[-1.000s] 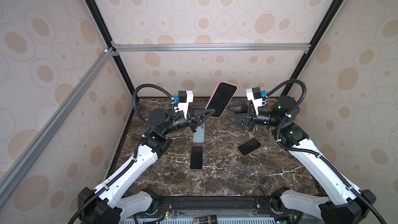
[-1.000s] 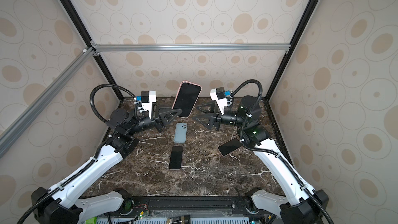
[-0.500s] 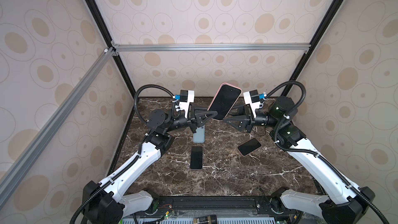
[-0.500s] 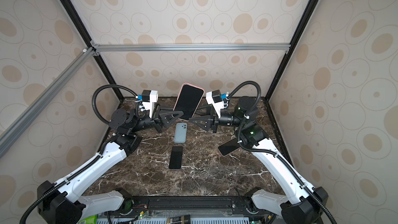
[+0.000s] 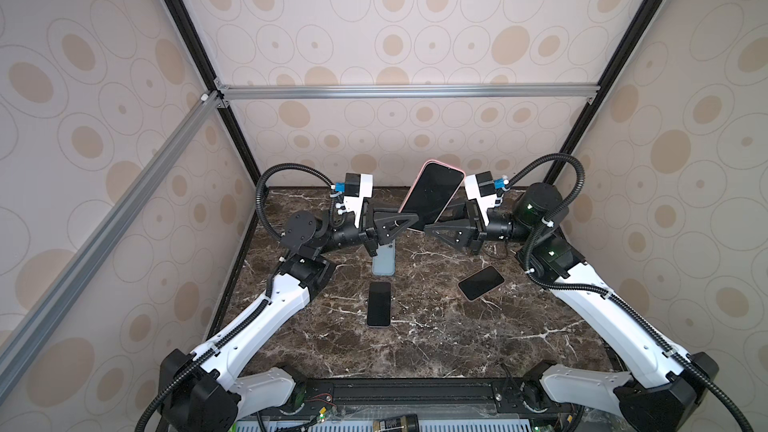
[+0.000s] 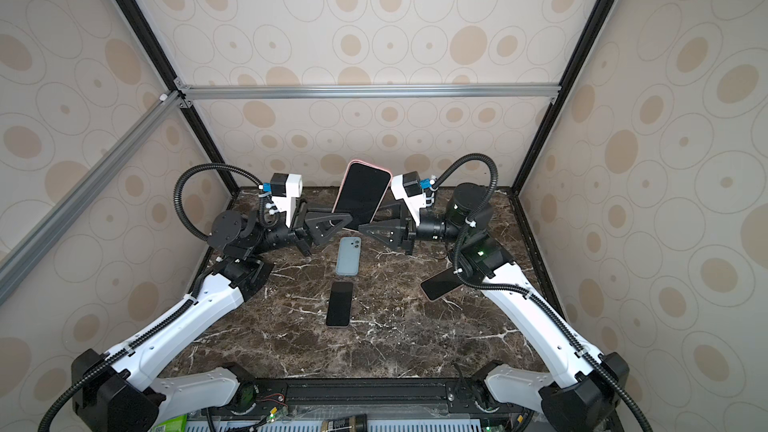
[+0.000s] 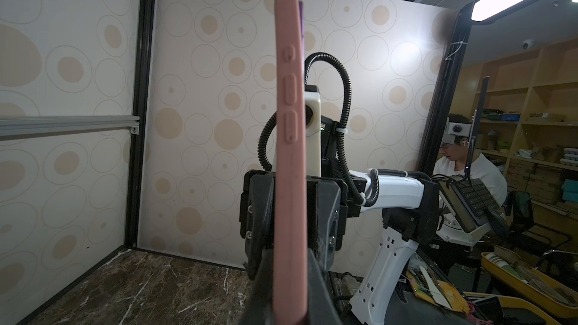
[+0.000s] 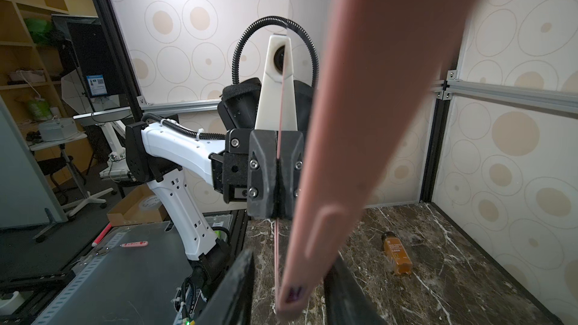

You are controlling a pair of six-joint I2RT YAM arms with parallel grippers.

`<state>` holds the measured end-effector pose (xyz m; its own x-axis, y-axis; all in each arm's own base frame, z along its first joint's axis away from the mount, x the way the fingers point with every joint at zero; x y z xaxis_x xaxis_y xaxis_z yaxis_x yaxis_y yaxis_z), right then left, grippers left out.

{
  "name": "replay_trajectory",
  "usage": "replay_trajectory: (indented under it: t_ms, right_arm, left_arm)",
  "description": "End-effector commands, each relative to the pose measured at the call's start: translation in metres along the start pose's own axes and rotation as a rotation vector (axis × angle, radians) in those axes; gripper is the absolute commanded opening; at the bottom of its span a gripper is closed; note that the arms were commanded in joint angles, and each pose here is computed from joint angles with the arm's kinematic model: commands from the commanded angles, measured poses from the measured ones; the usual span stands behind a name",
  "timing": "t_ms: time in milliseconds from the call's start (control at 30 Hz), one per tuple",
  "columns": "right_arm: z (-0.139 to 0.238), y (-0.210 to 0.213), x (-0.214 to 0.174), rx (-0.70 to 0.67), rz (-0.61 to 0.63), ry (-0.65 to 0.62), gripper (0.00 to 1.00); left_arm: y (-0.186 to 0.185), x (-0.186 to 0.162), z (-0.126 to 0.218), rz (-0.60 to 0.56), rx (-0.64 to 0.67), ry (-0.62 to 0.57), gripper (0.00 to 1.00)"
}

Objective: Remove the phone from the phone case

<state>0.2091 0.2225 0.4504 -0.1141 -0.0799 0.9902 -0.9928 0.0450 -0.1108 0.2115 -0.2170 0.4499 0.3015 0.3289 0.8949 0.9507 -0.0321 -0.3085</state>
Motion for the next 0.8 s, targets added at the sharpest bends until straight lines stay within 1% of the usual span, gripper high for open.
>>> replay_trajectory:
  t_ms: [0, 200, 333, 533, 767]
  right_arm:
    - [-0.0047, 0.0026, 0.013, 0.011, 0.039, -0.04, 0.38]
    - [-0.0088, 0.0033, 0.0166, 0.02, 0.042, -0.062, 0.35]
    - [-0.0094, 0.0043, 0.0187, 0.024, 0.04, -0.067, 0.3]
    - [-0.0108, 0.0055, 0.022, 0.029, 0.03, -0.098, 0.29]
    - [-0.0142, 0.0055, 0.0182, 0.039, 0.018, -0.089, 0.24]
  left_arm:
    - [-0.0192, 0.0197, 0.0, -0.073, -0.072, -0.058, 0.0]
    - [-0.0178, 0.0185, 0.0001, -0.068, -0.073, -0.057, 0.0]
    - [-0.017, 0.017, 0.0002, -0.064, -0.071, -0.054, 0.0]
    - [-0.0169, 0.0162, 0.0005, -0.062, -0.068, -0.057, 0.0]
    - [-0.017, 0.0164, 0.0009, -0.063, -0.066, -0.062, 0.0]
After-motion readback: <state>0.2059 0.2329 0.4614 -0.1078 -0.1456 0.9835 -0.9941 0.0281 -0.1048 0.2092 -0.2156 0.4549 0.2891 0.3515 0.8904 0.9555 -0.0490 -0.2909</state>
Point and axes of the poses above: each gripper's point midway between its finger pads, its own z axis back along the fingers, its own y axis along the line the jaws close on, x = y × z, the point moved 7 cm from there along z, back along the fingers, and after that the axes turned 9 degrees about z, right-handed, at the moved point
